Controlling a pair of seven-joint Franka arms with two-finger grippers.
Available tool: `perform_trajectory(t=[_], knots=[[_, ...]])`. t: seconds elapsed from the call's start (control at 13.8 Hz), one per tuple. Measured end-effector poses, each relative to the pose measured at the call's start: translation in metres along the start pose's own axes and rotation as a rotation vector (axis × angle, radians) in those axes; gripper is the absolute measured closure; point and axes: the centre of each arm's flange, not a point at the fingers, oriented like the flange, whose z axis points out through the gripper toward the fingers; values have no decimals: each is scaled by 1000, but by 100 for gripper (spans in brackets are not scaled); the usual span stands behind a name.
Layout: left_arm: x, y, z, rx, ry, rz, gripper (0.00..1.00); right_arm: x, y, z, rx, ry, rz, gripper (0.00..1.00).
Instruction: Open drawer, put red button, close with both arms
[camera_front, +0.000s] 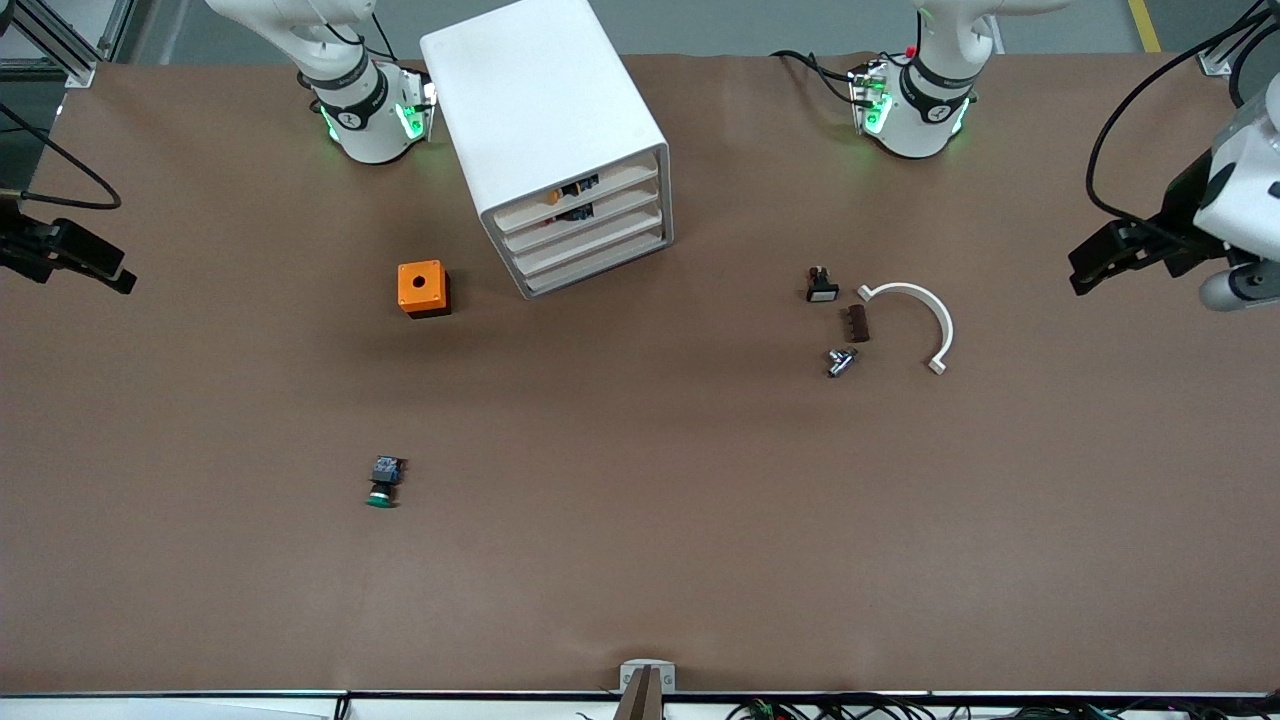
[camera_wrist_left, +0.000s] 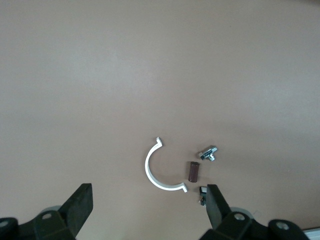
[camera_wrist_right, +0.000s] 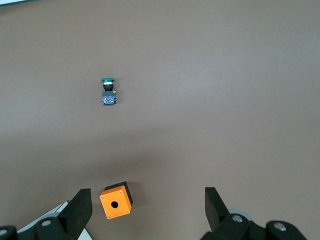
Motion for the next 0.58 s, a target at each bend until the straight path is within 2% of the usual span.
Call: perform_trajectory(t=[0.22,0.58], knots=[[-10,-17,-3,-26,-10,9,0,0,0,0,0,0,0,0],[-28,-18,-6,-29,-15,16,0,0,0,0,0,0,0,0]])
